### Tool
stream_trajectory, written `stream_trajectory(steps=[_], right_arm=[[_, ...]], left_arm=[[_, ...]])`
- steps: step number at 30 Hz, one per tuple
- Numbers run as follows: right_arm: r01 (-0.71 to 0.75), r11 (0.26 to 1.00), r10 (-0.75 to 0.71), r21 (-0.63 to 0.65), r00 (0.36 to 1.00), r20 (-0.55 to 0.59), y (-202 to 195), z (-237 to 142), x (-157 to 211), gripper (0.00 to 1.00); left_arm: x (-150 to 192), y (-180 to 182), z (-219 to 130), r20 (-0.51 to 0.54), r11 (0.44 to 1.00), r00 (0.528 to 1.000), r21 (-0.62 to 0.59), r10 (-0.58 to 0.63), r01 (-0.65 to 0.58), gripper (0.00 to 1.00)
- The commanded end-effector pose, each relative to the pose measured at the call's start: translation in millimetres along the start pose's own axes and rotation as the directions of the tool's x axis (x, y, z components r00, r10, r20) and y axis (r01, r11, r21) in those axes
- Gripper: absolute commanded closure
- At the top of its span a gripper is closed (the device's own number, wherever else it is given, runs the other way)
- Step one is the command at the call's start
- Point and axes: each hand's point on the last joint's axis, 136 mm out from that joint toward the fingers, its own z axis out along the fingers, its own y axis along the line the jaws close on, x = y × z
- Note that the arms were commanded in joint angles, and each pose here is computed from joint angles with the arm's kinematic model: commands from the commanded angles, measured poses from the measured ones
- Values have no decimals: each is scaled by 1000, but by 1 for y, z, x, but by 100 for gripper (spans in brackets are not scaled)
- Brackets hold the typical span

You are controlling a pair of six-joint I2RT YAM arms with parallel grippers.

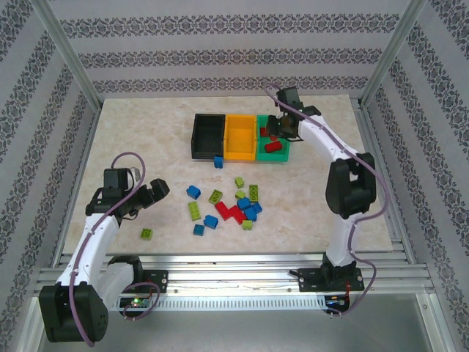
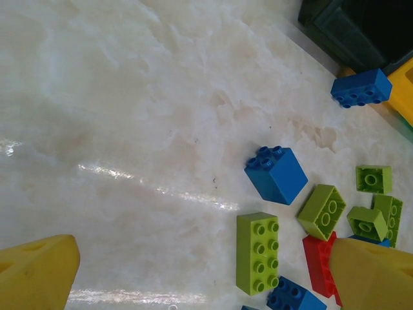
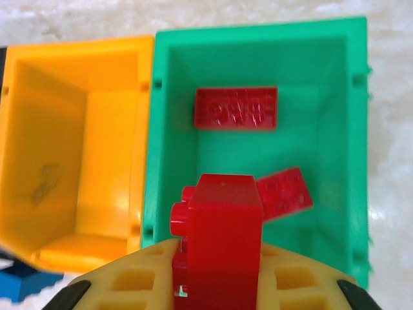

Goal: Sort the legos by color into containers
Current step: Place the lego in the container.

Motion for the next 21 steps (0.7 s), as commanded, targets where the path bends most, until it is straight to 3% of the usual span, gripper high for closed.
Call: stream_trajectory(steps=[1, 4, 6, 8, 21], right_arm=[[-5, 1000, 4, -14, 998, -62, -4, 15, 0, 77], [-21, 1000, 20, -22, 997, -79, -5, 27, -2, 73], [-22, 999, 19, -31, 996, -89, -4, 32, 0, 63], [-20, 999, 17, -41, 995, -94, -2, 32, 3, 59], [92, 992, -98, -82, 993, -73, -8, -11, 64, 56]], left_arm=[[-7, 4, -2, 20, 1000, 1000, -25, 7, -7, 1], [-6, 5, -1, 16, 1000, 1000, -29, 4, -4, 0], [-6, 5, 0, 9, 1000, 1000, -29, 5, -4, 1], [-5, 6, 1, 3, 999, 1000, -32, 2, -2, 1], [-1, 6, 6, -40, 1000, 999, -32, 1, -2, 0]])
